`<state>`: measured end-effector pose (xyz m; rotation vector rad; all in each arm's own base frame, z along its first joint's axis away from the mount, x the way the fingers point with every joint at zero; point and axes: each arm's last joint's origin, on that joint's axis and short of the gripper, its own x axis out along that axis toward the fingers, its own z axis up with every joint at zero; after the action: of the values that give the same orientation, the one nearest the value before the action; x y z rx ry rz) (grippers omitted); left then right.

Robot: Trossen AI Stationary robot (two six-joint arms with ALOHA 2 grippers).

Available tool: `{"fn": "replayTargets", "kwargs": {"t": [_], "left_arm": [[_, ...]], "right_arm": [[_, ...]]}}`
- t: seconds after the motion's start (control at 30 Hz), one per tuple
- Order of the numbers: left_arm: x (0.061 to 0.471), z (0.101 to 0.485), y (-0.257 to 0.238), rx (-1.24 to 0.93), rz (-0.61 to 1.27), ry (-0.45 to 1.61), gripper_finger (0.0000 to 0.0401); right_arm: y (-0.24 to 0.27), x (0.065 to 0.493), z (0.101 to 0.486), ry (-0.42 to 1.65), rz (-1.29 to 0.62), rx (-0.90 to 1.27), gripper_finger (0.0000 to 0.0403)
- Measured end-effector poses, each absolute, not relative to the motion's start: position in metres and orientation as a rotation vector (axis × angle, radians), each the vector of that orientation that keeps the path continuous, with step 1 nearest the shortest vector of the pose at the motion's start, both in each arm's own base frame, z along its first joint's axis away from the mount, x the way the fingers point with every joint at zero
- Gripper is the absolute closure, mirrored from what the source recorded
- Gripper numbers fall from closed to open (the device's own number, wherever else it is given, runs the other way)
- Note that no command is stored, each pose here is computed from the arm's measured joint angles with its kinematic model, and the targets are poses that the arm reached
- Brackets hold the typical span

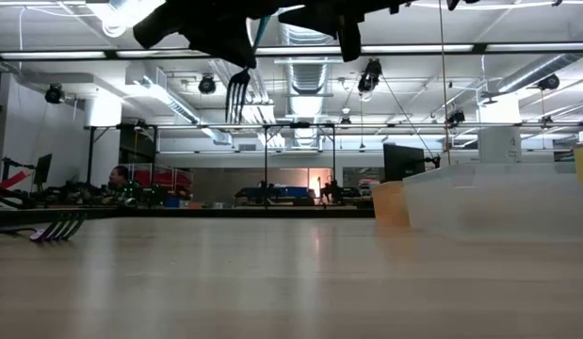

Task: Sort silverware by color (type)
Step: Put the blue fork into the transparent bin

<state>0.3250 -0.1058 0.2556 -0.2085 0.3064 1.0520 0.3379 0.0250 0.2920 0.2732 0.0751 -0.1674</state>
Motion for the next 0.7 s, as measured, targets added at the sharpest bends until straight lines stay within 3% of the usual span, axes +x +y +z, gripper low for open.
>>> {"fn": "replayTargets", "kwargs": {"t": [0.7], "left_arm": [[0.334,0.25,-0.108,-0.268,1.048,0.273,0.0401]], "right_arm": [[0.017,0.34,0.296,0.072,-0.175,0.17,0.0241]]}}
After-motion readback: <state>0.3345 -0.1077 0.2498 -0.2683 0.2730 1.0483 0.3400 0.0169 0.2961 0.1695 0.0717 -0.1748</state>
